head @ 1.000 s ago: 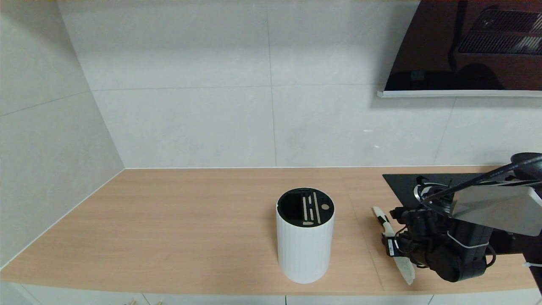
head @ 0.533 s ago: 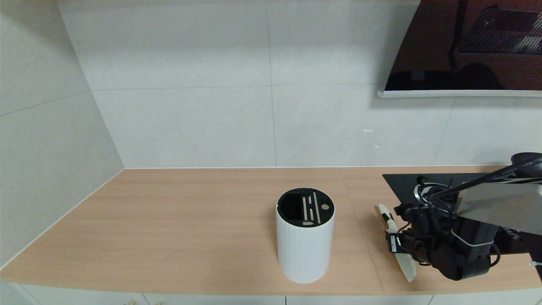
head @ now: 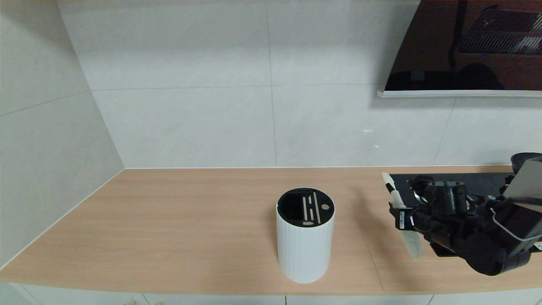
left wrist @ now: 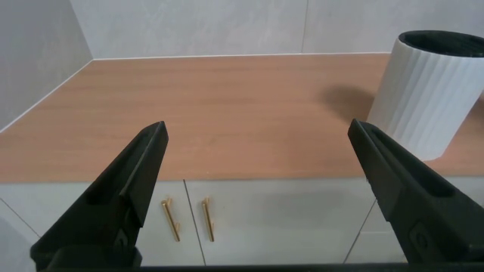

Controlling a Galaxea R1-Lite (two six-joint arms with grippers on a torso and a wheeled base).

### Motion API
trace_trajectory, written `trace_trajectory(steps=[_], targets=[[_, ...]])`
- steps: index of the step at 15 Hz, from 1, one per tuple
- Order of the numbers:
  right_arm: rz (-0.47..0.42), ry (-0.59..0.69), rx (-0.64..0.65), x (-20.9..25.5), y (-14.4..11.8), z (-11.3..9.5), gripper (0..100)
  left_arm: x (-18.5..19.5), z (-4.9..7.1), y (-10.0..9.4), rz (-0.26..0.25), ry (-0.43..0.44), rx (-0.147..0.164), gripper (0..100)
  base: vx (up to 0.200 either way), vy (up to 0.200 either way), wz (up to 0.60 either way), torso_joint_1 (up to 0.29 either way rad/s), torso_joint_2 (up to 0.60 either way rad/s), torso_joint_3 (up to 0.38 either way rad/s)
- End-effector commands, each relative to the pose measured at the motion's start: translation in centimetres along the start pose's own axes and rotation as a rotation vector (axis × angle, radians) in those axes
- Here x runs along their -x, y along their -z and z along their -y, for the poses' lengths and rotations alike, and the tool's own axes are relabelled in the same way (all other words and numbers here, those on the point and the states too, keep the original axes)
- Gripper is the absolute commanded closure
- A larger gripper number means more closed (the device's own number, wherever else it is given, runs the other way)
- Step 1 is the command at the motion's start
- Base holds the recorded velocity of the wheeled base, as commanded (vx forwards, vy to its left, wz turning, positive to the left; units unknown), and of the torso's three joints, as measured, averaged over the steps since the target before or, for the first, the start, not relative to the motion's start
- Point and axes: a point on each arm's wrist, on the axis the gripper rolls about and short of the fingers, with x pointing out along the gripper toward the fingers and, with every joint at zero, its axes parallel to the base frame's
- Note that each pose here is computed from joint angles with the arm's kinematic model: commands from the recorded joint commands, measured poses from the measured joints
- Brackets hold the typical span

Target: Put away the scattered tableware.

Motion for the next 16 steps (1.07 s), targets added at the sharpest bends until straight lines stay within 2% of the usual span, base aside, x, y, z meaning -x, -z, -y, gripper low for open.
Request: trace_trajectory(steps=[1, 2, 3, 4, 5, 6, 7, 8, 9, 10, 11, 13, 14, 16], targets=[[0.118, -0.042, -0.006, 3.5, -3.1, -0.9, 100, 0.7, 0.1, -2.7, 0.131, 0.02, 0.069, 0, 0.0, 0.0, 0.0, 0.0, 0.0, 0.0], [0.158, -0.06, -0.006, 4.6, -4.1, -1.2, 100, 1.0, 0.1, -3.5, 0.145, 0.048, 0.087, 0, 0.0, 0.0, 0.0, 0.0, 0.0, 0.0], [0.19, -0.074, -0.008, 5.6, -5.0, -1.5, 100, 1.1, 0.2, -4.1, 0.123, 0.094, 0.093, 0, 0.0, 0.0, 0.0, 0.0, 0.0, 0.0], [0.264, -0.099, -0.014, 7.2, -7.2, -1.9, 100, 0.7, 0.4, -6.0, -0.007, 0.271, 0.103, 0, 0.0, 0.0, 0.0, 0.0, 0.0, 0.0], [0.288, -0.121, -0.009, 7.9, -8.9, -2.7, 100, -0.5, 0.7, -8.3, -0.095, 0.403, 0.115, 0, 0.0, 0.0, 0.0, 0.0, 0.0, 0.0], [0.3, -0.14, -0.006, 8.6, -10.8, -3.5, 100, -2.8, 1.0, -11.4, -0.166, 0.499, 0.14, 0, 0.0, 0.0, 0.0, 0.0, 0.0, 0.0], [0.304, -0.153, -0.003, 9.0, -11.7, -4.0, 100, -4.2, 1.1, -12.9, -0.2, 0.513, 0.158, 0, 0.0, 0.0, 0.0, 0.0, 0.0, 0.0], [0.319, -0.202, 0.007, 10.1, -13.6, -5.7, 100, -8.8, 1.5, -16.1, -0.273, 0.516, 0.178, 0, 0.0, 0.0, 0.0, 0.0, 0.0, 0.0], [0.34, -0.251, 0.013, 10.9, -14.6, -7.2, 100, -12.3, 2.0, -17.1, -0.335, 0.533, 0.189, 0, 0.0, 0.0, 0.0, 0.0, 0.0, 0.0], [0.354, -0.305, 0.023, 11.8, -14.9, -9.1, 100, -15.9, 2.9, -17.2, -0.396, 0.565, 0.2, 0, 0.0, 0.0, 0.0, 0.0, 0.0, 0.0], [0.345, -0.353, 0.041, 12.6, -14.3, -10.7, 100, -18.9, 3.8, -16.9, -0.42, 0.582, 0.239, 0, 0.0, 0.0, 0.0, 0.0, 0.0, 0.0], [0.311, -0.39, 0.069, 13.7, -12.4, -12.4, 100, -23.1, 6.1, -16.0, -0.419, 0.634, 0.39, 0, 0.0, 0.0, 0.0, 0.0, 0.0, 0.0], [0.296, -0.434, 0.086, 14.3, -11.7, -13.6, 100, -24.9, 7.5, -14.9, -0.427, 0.658, 0.493, 0, 0.0, 0.0, 0.0, 0.0, 0.0, 0.0], [0.268, -0.506, 0.113, 15.5, -10.5, -15.6, 100, -26.9, 8.7, -12.9, -0.449, 0.678, 0.554, 0, 0.0, 0.0, 0.0, 0.0, 0.0, 0.0]])
